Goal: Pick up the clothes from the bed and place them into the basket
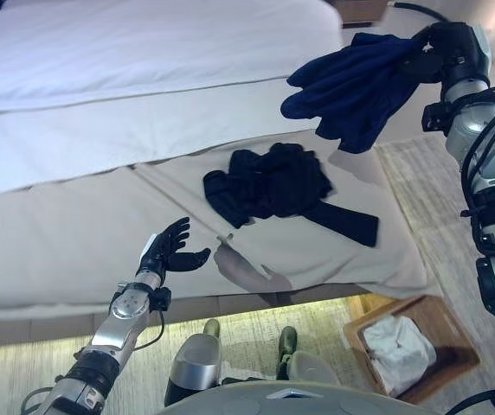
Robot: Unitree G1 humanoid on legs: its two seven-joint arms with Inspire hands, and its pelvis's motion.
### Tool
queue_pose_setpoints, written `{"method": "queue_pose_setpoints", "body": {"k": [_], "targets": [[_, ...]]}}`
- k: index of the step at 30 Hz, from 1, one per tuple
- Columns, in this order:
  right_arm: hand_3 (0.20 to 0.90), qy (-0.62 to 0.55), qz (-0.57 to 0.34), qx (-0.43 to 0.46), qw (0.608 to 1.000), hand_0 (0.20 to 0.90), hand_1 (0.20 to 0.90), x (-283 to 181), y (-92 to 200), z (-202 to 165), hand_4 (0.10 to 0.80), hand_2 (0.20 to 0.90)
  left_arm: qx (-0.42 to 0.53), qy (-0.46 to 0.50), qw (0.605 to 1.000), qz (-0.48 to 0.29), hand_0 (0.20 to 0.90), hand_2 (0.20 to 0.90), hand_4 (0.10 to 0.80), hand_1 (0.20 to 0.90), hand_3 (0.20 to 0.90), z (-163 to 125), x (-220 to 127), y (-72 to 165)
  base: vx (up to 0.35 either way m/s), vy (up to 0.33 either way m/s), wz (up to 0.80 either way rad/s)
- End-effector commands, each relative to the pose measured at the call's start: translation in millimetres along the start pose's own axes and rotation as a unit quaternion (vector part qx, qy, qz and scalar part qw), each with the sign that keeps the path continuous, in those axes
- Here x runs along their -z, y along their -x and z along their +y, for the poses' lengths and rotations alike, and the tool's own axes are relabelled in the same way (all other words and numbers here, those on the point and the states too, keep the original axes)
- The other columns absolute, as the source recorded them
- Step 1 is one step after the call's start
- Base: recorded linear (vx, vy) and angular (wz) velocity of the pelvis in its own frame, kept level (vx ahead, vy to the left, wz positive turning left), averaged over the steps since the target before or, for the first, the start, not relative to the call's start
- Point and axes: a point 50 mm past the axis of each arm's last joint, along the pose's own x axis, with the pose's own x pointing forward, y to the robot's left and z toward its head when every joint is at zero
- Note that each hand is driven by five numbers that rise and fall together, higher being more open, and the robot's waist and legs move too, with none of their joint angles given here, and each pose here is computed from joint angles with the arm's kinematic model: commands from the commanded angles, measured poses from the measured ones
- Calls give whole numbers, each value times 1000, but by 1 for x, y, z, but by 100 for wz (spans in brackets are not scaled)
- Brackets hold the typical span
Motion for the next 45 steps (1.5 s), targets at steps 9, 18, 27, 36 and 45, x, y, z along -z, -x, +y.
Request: {"method": "queue_pose_setpoints", "body": {"k": [9,18,27,36,45], "targets": [[200,16,-77,85,993,300,300,-20,7,-60,100,300,-69,39,994,-76,900,900,800,900,900,25,-29,-6,-155,-66,-110],[200,52,13,113,992,300,300,23,17,-81,100,300,-38,43,997,-55,900,900,800,900,900,4,-14,-4,42,-83,-22],[200,55,86,117,988,300,300,69,33,-73,100,300,-25,33,999,-29,900,900,800,900,900,7,-5,-1,52,-128,-8],[200,63,117,125,983,300,300,84,38,-66,100,300,28,29,998,-43,900,900,800,900,900,-5,-11,-1,1,-104,-1],[200,94,130,145,976,300,300,89,40,-72,100,300,46,42,995,-74,900,900,800,900,900,-18,-28,-8,-48,-10,0]]}}
